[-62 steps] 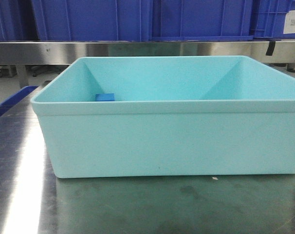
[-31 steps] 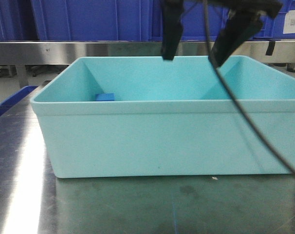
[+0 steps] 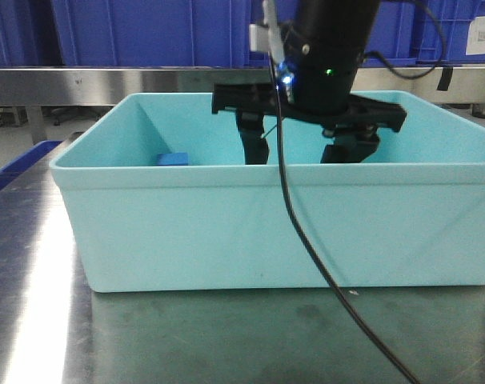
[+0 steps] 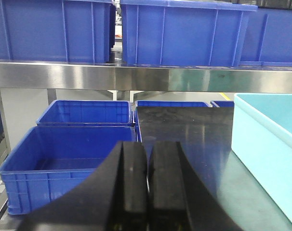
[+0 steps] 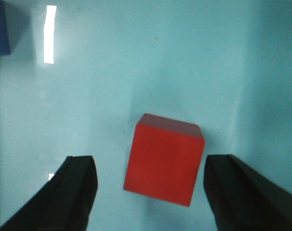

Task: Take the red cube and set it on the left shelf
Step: 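Lower the right gripper and close it on the red cube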

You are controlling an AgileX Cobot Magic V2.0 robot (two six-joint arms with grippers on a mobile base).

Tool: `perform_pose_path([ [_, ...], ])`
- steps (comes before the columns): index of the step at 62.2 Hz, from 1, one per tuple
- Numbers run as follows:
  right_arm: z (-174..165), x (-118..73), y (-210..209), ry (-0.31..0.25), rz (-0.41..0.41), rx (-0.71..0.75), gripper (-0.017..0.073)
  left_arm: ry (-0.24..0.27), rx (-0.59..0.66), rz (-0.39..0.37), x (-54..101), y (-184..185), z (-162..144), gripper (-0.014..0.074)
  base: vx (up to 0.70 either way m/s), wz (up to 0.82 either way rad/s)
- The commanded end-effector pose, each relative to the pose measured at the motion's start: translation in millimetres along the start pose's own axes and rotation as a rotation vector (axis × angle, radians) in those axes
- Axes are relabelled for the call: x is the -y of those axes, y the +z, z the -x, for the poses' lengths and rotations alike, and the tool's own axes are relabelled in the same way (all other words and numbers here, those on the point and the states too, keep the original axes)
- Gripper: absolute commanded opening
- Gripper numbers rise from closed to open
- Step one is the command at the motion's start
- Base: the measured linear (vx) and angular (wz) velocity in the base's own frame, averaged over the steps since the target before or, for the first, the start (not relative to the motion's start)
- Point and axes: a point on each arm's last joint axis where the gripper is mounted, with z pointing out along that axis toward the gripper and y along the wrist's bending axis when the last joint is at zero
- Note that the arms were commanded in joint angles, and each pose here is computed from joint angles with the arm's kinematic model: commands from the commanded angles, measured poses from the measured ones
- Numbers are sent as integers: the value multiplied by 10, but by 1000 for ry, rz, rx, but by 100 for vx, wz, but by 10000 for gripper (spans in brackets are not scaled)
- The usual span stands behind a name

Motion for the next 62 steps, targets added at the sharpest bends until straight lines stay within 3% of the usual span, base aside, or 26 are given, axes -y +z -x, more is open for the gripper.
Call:
perform_pose_path([
  [1,128,-55,-232,0,53,112,575,-2,72,8,-14,-4,3,101,0,0],
  [15,141,-15,-61,-36,-7,98,569,-2,72,8,-14,-4,3,101,0,0],
  [20,141,-14,-46,-38,-9,96,528,-2,72,8,-14,-4,3,101,0,0],
  [41,143,-10,-139,-42,-7,112,53,-2,72,8,-14,-4,3,101,0,0],
  [50,204,-21,-457,-64,7,199,58,-2,72,8,-14,-4,3,101,0,0],
  [62,197,48,-1196,-112,19,387,58,-2,72,8,-14,-4,3,101,0,0],
])
